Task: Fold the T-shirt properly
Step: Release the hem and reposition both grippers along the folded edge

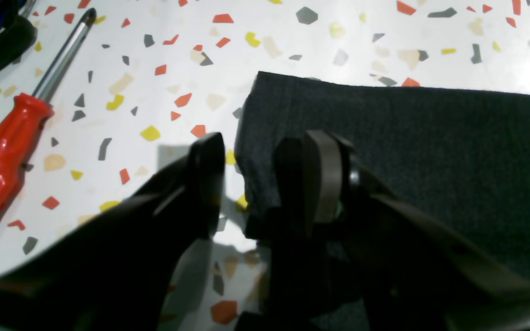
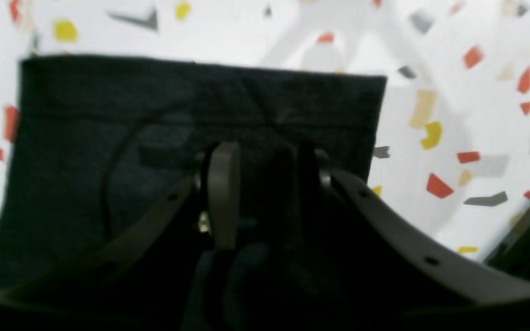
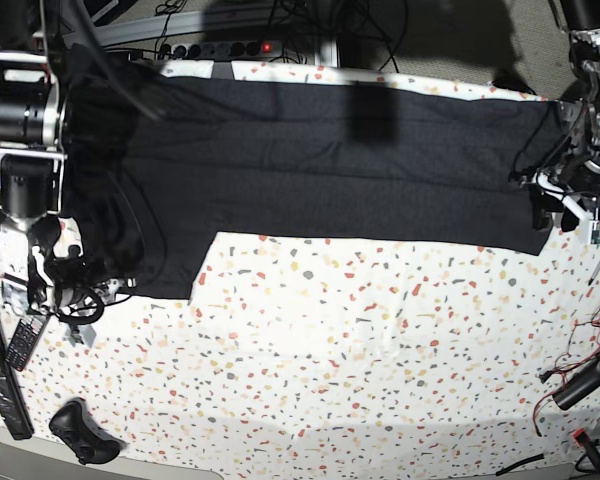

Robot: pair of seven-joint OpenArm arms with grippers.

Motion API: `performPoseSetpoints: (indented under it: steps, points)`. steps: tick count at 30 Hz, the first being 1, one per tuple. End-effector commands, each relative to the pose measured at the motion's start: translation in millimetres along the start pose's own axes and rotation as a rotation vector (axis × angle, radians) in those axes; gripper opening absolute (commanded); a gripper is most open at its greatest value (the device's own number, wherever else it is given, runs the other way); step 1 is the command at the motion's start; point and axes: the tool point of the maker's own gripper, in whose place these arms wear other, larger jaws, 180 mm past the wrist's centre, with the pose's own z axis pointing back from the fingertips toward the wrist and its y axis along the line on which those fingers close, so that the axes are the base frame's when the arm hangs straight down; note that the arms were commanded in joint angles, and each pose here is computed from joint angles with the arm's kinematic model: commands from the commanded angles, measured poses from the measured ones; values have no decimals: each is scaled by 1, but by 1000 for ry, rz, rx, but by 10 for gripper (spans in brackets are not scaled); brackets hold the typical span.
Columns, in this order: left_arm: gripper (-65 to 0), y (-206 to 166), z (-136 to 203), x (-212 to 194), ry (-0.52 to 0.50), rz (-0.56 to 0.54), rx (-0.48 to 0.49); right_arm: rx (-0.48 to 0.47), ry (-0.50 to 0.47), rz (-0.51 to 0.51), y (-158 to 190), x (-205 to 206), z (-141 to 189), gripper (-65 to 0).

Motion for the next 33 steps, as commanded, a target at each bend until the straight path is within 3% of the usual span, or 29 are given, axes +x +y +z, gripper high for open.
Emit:
performPoseSetpoints:
  steps: [1,8,13,19,27,33]
  points:
    - [-388,6,2,20,-58,-11,9,-25,-39,-13,-10,18,10,-442]
    - [-388,6,2,21,-64,-1,4,-39,86,-91,-18,-18,-5,-479]
    - [-388,4,2,23,-73,15,-4,-16,103,-70,-15,-22,-6,-650]
    - [-388,4,2,23,-73,15,-3,21,36,16,-6,-1,1,-650]
    - [-388,5,2,22,-71,12,-2,20,-100,169,15,51,45,-650]
    - [-388,5,2,23,-71,12,-2,88,-179,278,59,41,66,-650]
